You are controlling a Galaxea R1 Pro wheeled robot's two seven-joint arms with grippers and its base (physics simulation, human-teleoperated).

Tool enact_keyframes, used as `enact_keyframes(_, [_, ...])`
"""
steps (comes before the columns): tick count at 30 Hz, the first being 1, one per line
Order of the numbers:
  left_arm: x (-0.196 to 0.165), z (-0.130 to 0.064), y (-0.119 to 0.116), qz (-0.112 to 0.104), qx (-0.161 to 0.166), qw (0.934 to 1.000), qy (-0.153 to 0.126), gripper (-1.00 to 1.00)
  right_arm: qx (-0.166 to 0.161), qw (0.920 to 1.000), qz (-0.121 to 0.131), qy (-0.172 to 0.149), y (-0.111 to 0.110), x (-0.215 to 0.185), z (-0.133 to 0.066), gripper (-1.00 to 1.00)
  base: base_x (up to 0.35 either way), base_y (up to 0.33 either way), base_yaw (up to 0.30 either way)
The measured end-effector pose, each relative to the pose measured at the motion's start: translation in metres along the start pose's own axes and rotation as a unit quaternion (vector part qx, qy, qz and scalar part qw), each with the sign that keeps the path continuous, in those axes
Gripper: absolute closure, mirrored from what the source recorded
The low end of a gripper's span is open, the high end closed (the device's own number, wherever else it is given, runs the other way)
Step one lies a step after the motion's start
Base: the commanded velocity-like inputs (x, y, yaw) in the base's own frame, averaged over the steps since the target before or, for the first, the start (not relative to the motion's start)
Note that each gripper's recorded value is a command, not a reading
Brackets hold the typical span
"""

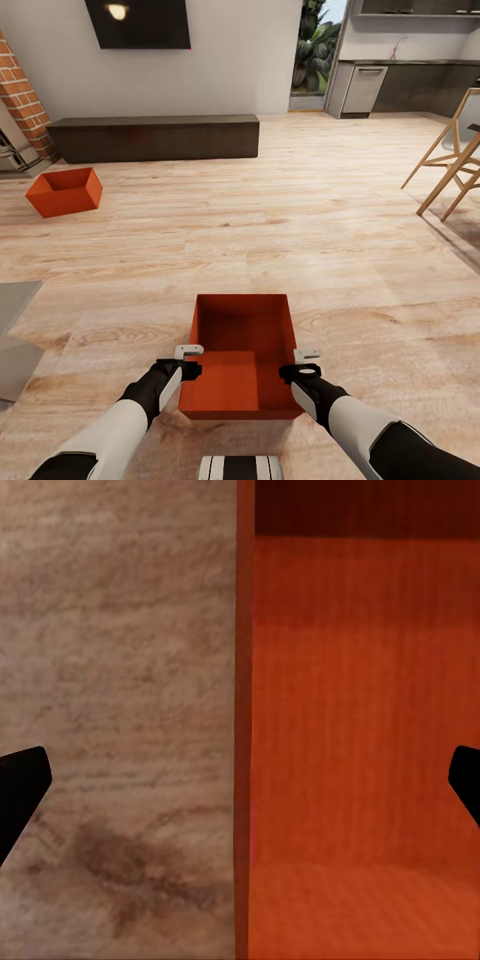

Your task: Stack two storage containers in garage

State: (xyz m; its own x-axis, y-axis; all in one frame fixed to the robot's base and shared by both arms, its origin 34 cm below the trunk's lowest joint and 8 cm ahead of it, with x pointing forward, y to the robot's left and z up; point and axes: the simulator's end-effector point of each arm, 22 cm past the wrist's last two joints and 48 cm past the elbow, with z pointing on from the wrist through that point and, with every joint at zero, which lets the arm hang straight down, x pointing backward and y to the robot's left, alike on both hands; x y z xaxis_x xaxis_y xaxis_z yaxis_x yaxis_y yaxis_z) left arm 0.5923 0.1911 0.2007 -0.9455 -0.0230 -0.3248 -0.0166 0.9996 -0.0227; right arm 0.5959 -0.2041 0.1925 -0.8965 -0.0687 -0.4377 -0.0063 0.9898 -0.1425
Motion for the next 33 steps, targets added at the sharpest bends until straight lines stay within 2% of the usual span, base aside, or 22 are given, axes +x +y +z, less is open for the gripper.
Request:
enact_keyframes(16, [0.001,0.0,0.0,0.0,-0.001,1.0,0.001,-1.0,-0.002,1.0,0.0,0.0,0.0,0.0,0.0,-1.0,0.0,0.0,0.0])
enact_keyframes(26, [0.021,0.017,0.001,0.0,-0.002,0.9997,0.023,-1.0,-0.004,0.9998,-0.002,0.02,0.004,0.021,0.014,-1.0,0.0,0.0,0.0])
enact_keyframes(33, [0.021,0.017,0.001,0.0,-0.002,0.9998,0.022,-1.0,-0.004,0.9998,-0.003,0.02,0.004,0.021,0.014,-1.0,0.0,0.0,0.0])
